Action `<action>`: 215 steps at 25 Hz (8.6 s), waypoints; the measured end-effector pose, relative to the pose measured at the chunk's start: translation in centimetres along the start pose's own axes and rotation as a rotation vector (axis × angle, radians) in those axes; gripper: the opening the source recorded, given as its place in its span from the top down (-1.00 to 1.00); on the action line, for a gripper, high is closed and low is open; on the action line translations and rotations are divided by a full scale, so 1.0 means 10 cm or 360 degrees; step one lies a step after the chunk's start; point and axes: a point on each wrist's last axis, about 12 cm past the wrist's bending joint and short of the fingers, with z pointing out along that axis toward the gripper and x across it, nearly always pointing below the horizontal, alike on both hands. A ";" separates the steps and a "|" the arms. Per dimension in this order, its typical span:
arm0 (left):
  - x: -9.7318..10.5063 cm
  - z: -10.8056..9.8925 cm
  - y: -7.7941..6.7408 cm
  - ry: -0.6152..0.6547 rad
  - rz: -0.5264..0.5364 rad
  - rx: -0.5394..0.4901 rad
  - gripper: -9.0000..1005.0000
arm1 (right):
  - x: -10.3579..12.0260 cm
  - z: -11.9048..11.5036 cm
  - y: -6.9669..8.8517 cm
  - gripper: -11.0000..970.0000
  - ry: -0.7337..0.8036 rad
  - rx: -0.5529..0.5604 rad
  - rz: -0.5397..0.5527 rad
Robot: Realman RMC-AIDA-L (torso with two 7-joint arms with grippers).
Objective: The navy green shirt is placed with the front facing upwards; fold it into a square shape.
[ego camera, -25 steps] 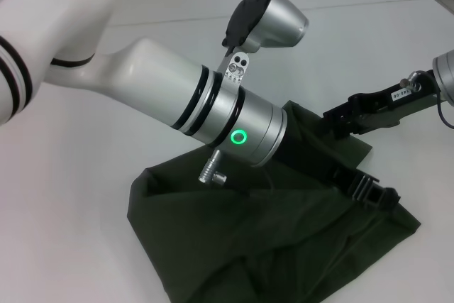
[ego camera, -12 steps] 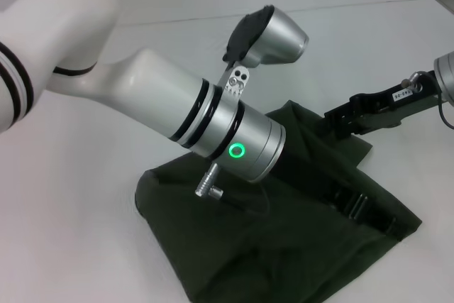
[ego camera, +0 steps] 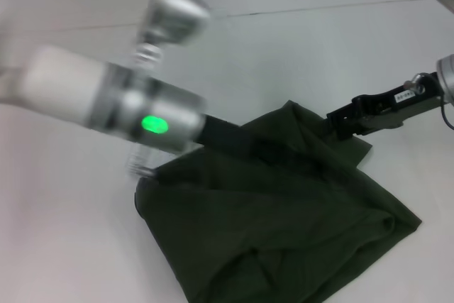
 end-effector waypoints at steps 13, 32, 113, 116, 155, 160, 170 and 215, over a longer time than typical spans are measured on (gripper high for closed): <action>0.44 -1.15 0.24 -0.0266 -0.0299 -0.0074 -0.33 | -0.04 -0.05 0.02 -0.19 0.0001 0.0001 -0.0024; 0.90 -1.34 0.37 0.0040 -0.0722 -0.0307 -0.33 | -0.06 -0.07 0.05 -0.19 0.0009 -0.0016 -0.0036; 0.87 -0.85 0.32 0.0301 -0.0775 -0.0253 0.82 | -0.03 -0.07 0.02 -0.19 -0.0003 -0.0014 -0.0020; 0.82 -0.79 0.29 0.0299 -0.0747 -0.0218 0.85 | -0.03 -0.07 0.02 -0.19 -0.0004 -0.0014 -0.0020; 0.05 -0.28 0.26 -0.0167 -0.0510 -0.0215 0.85 | -0.01 -0.05 0.01 -0.19 0.0001 -0.0018 -0.0012; -0.01 -0.25 0.33 -0.0292 -0.0519 -0.0264 0.84 | -0.01 -0.05 0.00 -0.19 0.0001 -0.0017 -0.0009; -0.02 -0.13 0.45 -0.0462 -0.0594 -0.0300 0.80 | -0.01 -0.05 0.00 -0.18 -0.0001 -0.0015 -0.0006; 0.27 -0.86 0.29 -0.0521 -0.0481 0.0032 -0.77 | -0.15 -0.40 0.10 -0.18 -0.0179 -0.0189 -0.0062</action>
